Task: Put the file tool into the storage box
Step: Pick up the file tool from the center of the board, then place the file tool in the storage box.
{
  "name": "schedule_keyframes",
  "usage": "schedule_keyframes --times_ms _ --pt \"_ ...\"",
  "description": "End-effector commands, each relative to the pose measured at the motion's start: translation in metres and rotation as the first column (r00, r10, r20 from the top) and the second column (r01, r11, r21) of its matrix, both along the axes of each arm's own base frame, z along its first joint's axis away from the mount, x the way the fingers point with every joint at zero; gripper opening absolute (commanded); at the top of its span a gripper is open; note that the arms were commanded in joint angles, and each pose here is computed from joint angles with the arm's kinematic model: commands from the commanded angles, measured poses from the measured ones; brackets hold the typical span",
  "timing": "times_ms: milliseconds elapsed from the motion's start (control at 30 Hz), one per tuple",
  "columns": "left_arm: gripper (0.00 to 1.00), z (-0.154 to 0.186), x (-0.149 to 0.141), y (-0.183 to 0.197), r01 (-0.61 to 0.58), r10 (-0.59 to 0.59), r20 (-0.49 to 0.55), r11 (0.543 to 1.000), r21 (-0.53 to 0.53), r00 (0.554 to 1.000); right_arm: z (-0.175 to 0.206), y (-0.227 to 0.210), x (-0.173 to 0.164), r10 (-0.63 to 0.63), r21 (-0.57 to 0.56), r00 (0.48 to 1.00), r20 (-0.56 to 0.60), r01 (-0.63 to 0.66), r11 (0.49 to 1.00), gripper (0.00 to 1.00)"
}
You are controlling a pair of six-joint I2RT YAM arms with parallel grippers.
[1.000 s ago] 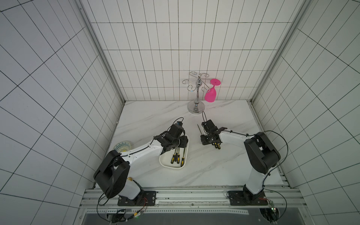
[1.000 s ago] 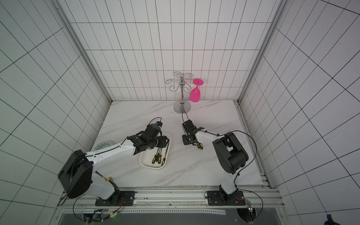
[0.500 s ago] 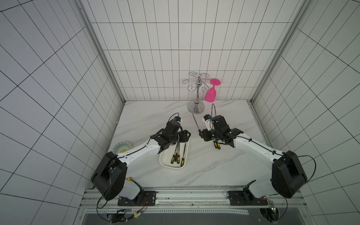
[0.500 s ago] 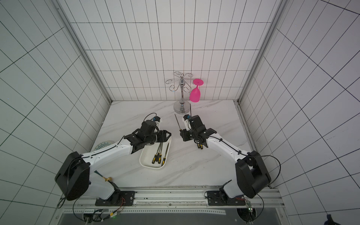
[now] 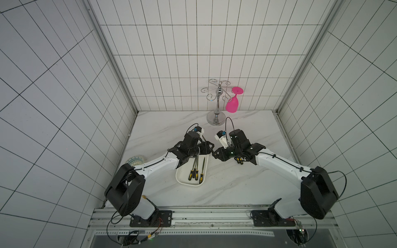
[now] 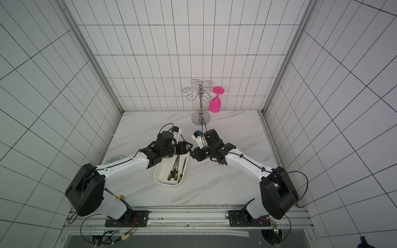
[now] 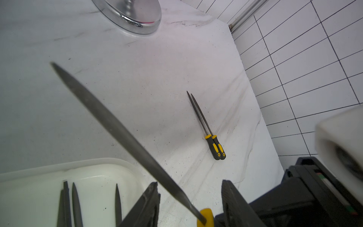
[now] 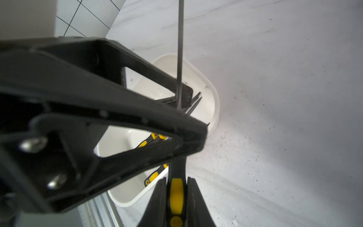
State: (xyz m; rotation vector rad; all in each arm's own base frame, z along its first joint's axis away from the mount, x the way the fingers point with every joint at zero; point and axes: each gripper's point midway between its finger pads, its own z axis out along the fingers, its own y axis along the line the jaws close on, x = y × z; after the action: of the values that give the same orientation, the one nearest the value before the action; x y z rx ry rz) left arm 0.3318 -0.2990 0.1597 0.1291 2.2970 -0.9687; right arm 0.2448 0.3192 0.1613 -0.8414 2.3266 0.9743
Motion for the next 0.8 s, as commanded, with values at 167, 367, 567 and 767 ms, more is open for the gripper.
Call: schedule_keyframes --times_ms 167,367,567,767 --pt "0.00 0.015 0.015 -0.008 0.003 -0.002 0.014 0.996 -0.086 1.000 0.018 -0.001 -0.010 0.035 0.033 0.998 0.045 -0.037 0.999 0.02" --pt "0.00 0.017 0.011 -0.005 0.007 -0.007 0.001 0.994 -0.109 1.000 0.019 -0.001 -0.008 0.028 0.029 0.998 0.049 -0.030 0.999 0.14" --pt "0.00 0.010 -0.010 0.021 -0.006 0.006 0.003 1.000 -0.001 1.000 0.019 -0.008 0.001 -0.030 0.001 0.997 0.077 0.030 1.000 0.49" --pt "0.00 -0.024 -0.047 0.084 -0.043 0.055 -0.032 0.952 0.302 0.998 0.013 -0.010 0.006 -0.046 -0.019 0.995 0.088 0.048 0.999 0.50"
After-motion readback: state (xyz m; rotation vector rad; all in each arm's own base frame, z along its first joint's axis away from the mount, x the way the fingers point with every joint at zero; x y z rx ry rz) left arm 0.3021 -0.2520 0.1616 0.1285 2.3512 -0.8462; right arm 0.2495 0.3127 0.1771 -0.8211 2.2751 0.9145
